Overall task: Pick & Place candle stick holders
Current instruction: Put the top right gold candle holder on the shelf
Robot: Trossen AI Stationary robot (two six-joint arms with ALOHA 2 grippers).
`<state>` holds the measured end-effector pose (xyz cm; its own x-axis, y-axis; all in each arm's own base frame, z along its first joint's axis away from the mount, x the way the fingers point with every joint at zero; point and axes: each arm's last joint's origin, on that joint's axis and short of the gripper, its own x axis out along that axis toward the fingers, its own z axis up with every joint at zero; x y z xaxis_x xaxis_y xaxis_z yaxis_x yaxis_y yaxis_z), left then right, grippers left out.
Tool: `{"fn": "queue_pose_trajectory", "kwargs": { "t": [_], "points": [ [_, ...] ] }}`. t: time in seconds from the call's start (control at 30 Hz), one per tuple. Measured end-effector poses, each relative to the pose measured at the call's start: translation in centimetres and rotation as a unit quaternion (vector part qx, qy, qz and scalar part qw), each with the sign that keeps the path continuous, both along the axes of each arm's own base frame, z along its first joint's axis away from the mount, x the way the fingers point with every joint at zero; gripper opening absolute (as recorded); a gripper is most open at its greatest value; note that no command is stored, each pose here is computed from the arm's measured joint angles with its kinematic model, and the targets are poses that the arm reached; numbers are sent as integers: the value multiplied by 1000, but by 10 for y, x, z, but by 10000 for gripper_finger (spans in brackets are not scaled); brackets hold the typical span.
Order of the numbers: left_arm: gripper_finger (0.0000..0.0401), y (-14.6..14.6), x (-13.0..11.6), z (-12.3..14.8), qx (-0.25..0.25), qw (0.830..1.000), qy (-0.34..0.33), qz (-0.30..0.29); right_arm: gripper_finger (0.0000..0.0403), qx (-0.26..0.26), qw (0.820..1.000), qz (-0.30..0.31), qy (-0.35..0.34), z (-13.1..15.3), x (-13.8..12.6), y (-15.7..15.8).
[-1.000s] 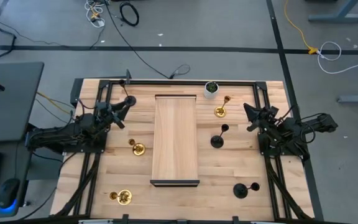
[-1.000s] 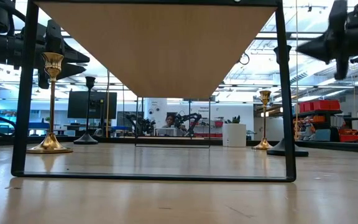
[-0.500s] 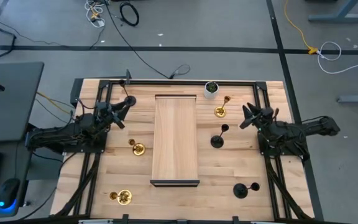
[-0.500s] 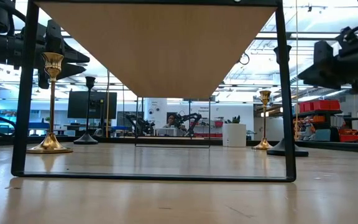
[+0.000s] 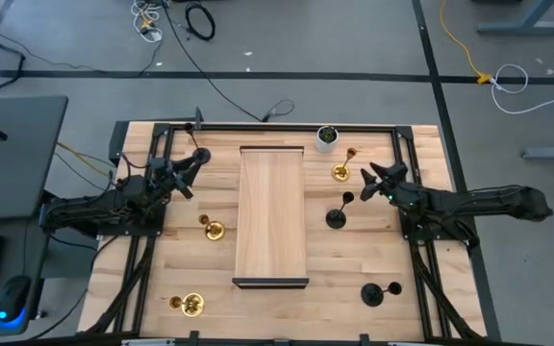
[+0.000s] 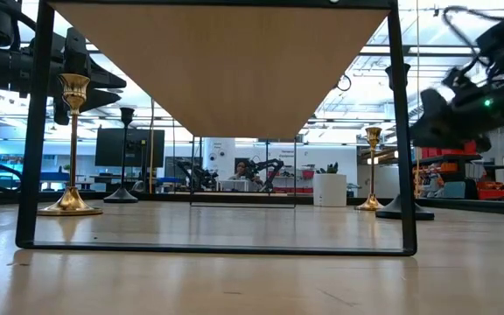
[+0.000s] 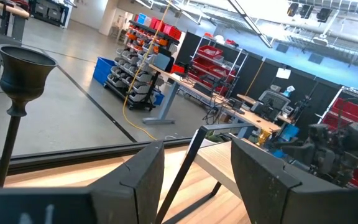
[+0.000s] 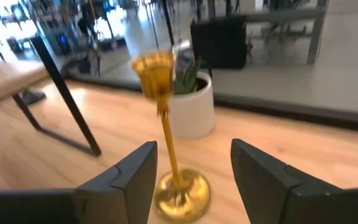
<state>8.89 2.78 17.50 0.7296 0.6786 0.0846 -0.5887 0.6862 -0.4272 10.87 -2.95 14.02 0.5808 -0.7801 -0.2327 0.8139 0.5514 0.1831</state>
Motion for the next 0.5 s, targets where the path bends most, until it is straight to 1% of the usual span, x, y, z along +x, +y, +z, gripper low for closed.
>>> {"fn": "queue_pose_trajectory", "kwargs": {
  "t": [0.1, 0.33, 0.5],
  "points": [
    [188, 0, 0, 0, 0, 1000, 0, 0, 204, 18, 1000, 6, -8, -1, 4, -5],
    [188, 0, 0, 0, 0, 1000, 0, 0, 202, 21, 999, 37, -8, -2, 15, -17],
    [188, 0, 0, 0, 0, 1000, 0, 0, 201, 16, 999, 30, -12, -3, 21, -25]
  ]
}}
